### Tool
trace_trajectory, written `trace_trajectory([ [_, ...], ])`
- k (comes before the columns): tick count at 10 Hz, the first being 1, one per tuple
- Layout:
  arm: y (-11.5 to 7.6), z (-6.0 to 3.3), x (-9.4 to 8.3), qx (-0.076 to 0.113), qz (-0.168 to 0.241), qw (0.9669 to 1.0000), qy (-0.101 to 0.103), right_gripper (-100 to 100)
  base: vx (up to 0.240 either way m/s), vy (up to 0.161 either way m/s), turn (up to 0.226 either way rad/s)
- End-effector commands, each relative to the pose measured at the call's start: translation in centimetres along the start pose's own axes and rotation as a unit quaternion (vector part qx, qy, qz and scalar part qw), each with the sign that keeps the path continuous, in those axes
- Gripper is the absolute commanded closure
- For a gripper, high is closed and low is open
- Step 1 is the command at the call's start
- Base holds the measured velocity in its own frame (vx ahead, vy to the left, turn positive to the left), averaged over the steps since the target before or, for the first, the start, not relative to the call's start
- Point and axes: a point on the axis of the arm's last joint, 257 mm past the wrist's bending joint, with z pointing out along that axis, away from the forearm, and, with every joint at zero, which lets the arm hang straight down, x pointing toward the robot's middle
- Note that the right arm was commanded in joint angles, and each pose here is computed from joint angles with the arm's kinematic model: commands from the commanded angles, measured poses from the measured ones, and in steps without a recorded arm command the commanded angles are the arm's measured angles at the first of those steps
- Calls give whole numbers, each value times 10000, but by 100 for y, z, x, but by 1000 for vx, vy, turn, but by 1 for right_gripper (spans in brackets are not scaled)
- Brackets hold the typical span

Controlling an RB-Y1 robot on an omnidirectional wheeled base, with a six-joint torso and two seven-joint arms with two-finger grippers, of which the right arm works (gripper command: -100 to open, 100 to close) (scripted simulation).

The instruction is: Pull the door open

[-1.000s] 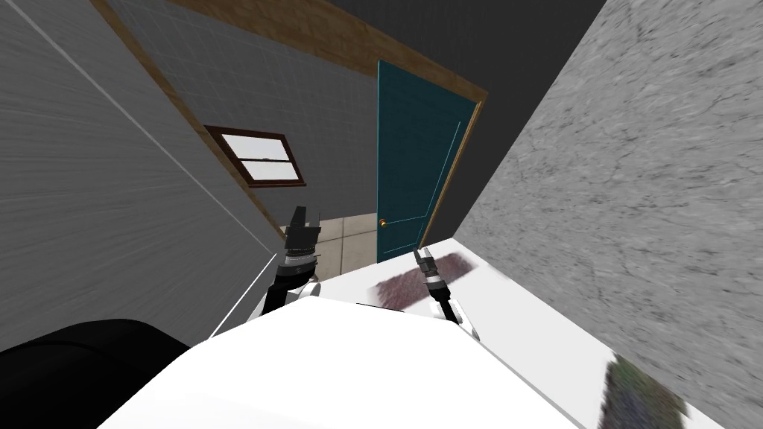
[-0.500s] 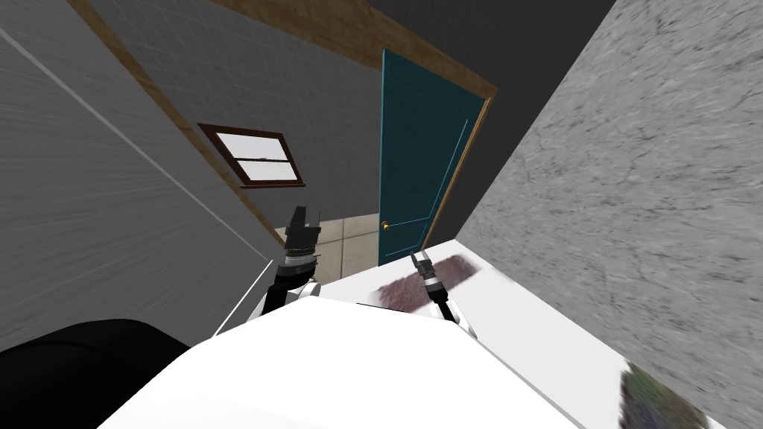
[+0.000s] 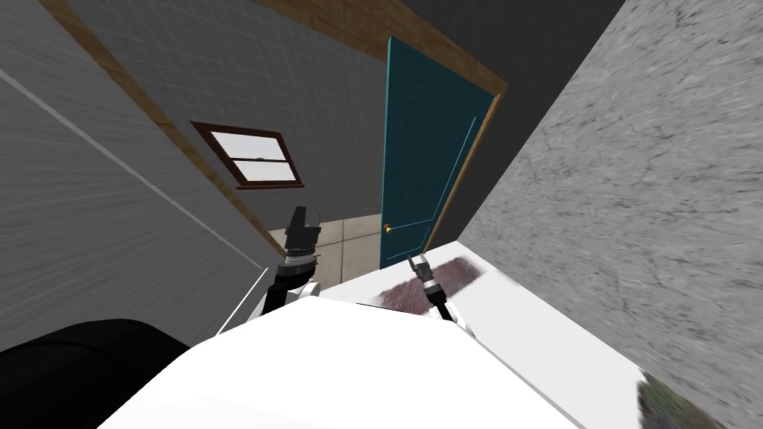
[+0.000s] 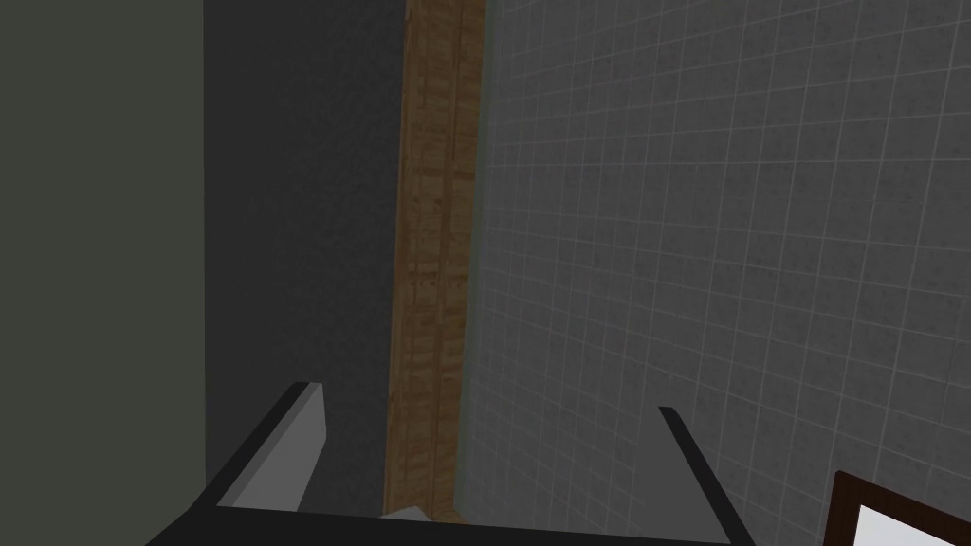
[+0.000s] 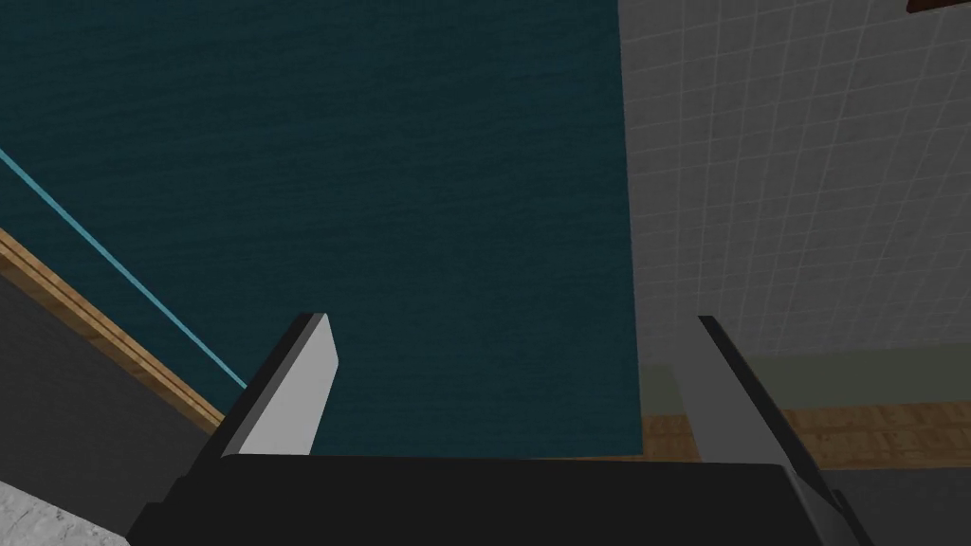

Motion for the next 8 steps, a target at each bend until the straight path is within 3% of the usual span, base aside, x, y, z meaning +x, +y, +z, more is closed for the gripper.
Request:
trace_trajectory([
  [1, -8, -29, 122, -42, -162, 9998, 146, -100, 147, 91, -12],
  [4, -4, -108, 376, -142, -464, 9978, 448, -100, 143, 98, -11],
  [8, 4, -185, 577, -243, -703, 9948, 691, -100, 122, 67, -10],
])
